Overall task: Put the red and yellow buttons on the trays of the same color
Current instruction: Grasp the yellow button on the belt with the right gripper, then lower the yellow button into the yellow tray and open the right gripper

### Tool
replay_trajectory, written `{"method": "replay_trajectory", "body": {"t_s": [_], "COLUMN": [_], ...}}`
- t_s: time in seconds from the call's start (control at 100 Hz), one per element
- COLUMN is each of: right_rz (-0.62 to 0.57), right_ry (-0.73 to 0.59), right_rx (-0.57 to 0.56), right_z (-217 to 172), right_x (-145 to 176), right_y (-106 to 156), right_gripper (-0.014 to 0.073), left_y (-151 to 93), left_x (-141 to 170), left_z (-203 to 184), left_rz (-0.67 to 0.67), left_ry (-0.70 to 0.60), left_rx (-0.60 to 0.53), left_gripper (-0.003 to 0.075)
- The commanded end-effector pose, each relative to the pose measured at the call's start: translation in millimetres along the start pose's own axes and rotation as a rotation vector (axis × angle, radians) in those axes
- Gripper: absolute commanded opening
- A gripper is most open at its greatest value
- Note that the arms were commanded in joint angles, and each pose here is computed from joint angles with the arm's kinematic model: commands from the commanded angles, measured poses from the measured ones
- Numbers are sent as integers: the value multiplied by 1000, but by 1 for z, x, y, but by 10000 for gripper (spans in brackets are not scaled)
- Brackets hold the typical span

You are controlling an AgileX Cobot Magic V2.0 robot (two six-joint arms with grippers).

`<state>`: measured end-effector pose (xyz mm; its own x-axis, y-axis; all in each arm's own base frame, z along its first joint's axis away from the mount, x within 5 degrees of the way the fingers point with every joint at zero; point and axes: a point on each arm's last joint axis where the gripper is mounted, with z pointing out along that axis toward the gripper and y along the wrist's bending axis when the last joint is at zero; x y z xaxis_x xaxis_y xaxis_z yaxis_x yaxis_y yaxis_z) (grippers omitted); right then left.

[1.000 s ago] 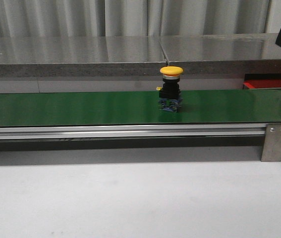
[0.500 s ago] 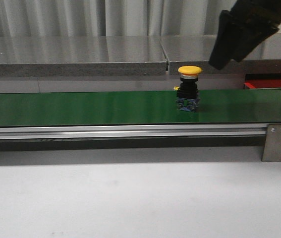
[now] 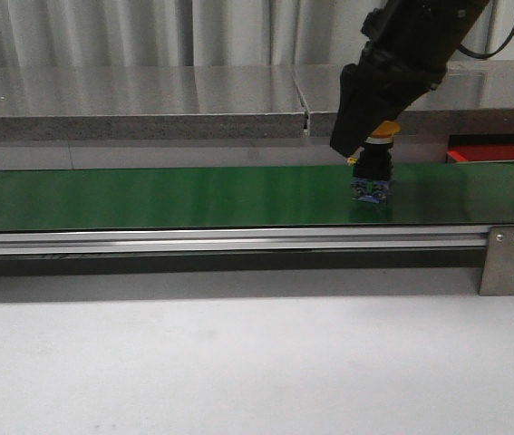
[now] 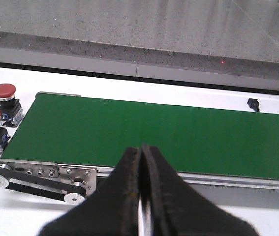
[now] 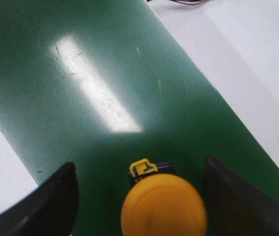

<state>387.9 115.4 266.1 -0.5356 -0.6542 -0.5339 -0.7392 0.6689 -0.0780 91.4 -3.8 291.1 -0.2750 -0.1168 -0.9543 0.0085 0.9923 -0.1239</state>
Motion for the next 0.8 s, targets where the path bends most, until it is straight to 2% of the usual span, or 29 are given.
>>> {"method": "replay_trajectory", "body": {"t_s": [0.0, 0.06, 0.17, 0.22, 0.32, 0.39, 0.56, 0.79], "right_rz": [-12, -10, 13, 15, 13, 15, 76, 357], "right_ry": [-28, 16, 69, 78, 78, 69, 33, 15], "right_rx": [68, 85, 97, 94, 92, 98, 150, 252], "right_z": [-20, -20, -21, -21, -25, -34, -73, -125], "right_x": [-6, -2, 4, 5, 4, 2, 7, 53], "right_y": [-3, -6, -9, -8, -8, -8, -21, -67], "right_gripper": [326, 265, 247, 211, 78, 26, 25, 25], "left_y": [-2, -2, -2, -2, -2, -2, -2, -2], "left_x": [-15, -15, -15, -15, -15, -15, -15, -15], "left_z": [-3, -3, -3, -3, -3, -3, -3, -3], "left_rz": [-8, -8, -8, -8, -8, -8, -7, -8], "left_ry": [-102, -102, -102, -102, -102, -102, -101, -102], "left_rx": [13, 13, 13, 13, 13, 13, 13, 13], "left_gripper": [-19, -19, -19, -19, -19, -19, -19, -19]}}
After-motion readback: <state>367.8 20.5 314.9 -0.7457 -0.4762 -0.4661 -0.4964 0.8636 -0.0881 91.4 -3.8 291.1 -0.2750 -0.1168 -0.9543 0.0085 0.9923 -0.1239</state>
